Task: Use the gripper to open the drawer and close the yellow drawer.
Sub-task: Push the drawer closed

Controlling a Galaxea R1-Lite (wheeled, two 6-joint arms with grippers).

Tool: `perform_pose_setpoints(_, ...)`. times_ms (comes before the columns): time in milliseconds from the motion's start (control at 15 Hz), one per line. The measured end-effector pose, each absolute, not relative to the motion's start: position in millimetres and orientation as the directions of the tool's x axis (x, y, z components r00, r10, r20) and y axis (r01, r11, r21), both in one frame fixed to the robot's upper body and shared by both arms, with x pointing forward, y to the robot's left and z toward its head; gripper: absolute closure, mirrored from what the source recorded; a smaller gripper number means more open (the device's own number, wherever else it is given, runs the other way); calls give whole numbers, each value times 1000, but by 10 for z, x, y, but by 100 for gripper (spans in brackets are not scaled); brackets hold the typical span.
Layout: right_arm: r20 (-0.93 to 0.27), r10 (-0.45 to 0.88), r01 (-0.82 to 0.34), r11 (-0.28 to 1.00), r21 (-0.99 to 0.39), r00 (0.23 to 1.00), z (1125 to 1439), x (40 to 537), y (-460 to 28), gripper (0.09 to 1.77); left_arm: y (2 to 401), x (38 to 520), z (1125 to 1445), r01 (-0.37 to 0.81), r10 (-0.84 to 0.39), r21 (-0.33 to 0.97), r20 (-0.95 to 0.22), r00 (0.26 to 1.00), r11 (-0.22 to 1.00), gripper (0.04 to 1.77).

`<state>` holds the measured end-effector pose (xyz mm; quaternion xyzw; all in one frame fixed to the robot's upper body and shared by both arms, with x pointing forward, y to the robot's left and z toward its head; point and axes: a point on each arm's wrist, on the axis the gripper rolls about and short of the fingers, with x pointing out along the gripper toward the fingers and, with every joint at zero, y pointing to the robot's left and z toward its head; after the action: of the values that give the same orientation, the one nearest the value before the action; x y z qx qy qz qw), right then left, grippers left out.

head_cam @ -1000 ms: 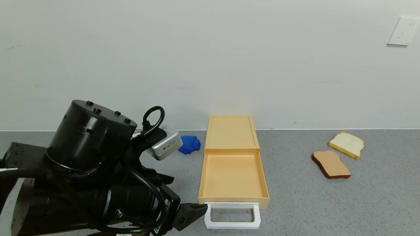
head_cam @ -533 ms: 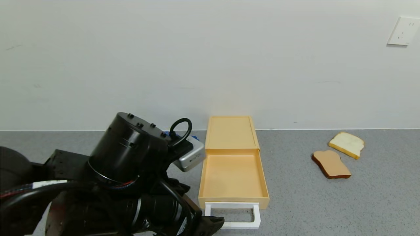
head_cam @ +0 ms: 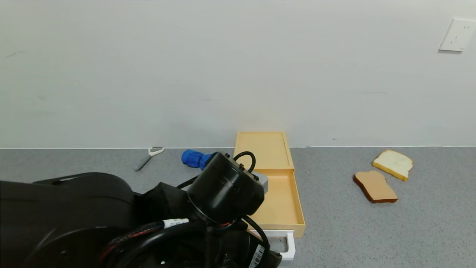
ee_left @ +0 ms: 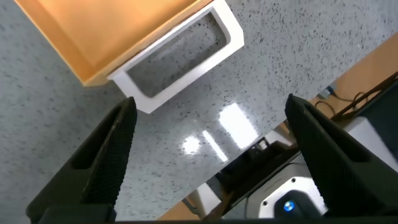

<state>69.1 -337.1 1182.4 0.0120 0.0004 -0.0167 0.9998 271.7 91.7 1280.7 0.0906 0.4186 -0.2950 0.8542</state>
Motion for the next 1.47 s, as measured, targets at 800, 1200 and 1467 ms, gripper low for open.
perform_pose_setpoints(800, -2, -33, 33, 999, 24, 999, 11823, 691, -3371, 15, 381, 2782, 12315, 352, -276, -90, -806, 524, 932, 9)
perform_pose_setpoints(1200, -2, -33, 33, 999, 24, 999, 11823, 691, -3371, 15, 254, 2887, 12192, 279, -213, -58, -797, 566, 959, 9)
perform_pose_setpoints(1467, -1, -33, 33, 999, 24, 999, 11824, 691, -3371, 14, 179, 2961, 12180, 197, -149, -42, -809, 569, 979, 9)
